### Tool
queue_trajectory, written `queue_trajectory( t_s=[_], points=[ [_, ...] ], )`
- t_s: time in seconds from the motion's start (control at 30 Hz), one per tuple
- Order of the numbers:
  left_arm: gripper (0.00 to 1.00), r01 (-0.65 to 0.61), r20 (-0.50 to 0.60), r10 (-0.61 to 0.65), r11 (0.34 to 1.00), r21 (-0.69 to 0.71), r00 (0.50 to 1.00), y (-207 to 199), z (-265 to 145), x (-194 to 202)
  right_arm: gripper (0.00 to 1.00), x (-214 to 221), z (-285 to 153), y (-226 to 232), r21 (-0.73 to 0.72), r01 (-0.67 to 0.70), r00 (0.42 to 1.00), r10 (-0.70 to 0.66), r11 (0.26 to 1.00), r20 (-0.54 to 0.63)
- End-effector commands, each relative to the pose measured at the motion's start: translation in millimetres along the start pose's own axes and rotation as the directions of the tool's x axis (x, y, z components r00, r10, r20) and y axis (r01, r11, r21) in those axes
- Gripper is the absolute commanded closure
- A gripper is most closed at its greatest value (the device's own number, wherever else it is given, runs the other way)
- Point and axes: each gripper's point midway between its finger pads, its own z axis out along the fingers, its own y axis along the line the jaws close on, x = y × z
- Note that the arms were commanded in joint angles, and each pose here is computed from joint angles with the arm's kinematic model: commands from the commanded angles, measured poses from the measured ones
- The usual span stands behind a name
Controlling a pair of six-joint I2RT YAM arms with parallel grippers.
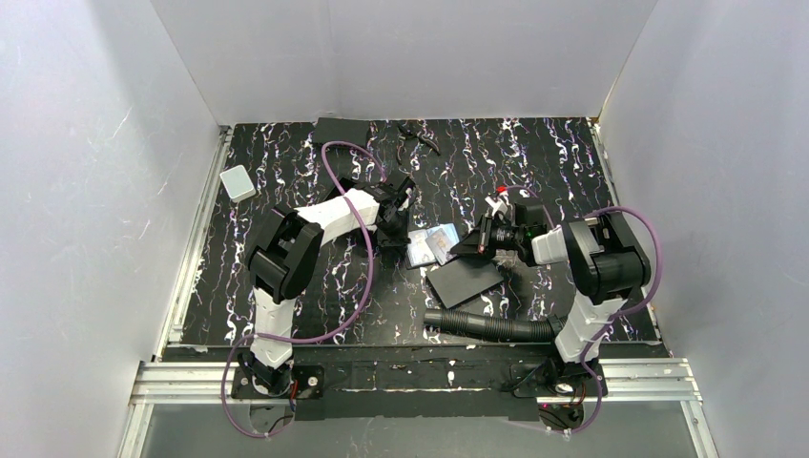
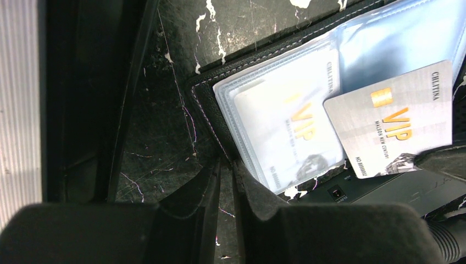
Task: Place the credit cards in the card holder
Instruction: Insert the credit card into the card holder.
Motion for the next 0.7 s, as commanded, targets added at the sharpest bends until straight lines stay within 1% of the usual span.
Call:
queue_trajectory(
  t_s=[0.0, 0.47, 0.67],
  points=[
    [0.86, -0.021, -0.075, 0.014, 0.995, -0.093, 0.997, 26, 7, 23, 0.99, -10, 4, 2, -0.009, 0.044, 0.999, -0.044, 0.999, 0.007],
    [0.86, -0.023, -0.074, 0.018, 0.997, -0.078, 0.997, 23, 5, 22, 0.99, -15, 9, -7, 0.026, 0.04, 0.999, -0.04, 0.999, 0.012],
    [0.86, -0.021, -0.071, 0.017, 0.997, -0.068, 0.997, 21, 4, 22, 0.99, -10, 18, -8, 0.022, 0.043, 0.999, -0.042, 0.999, -0.016]
  ],
)
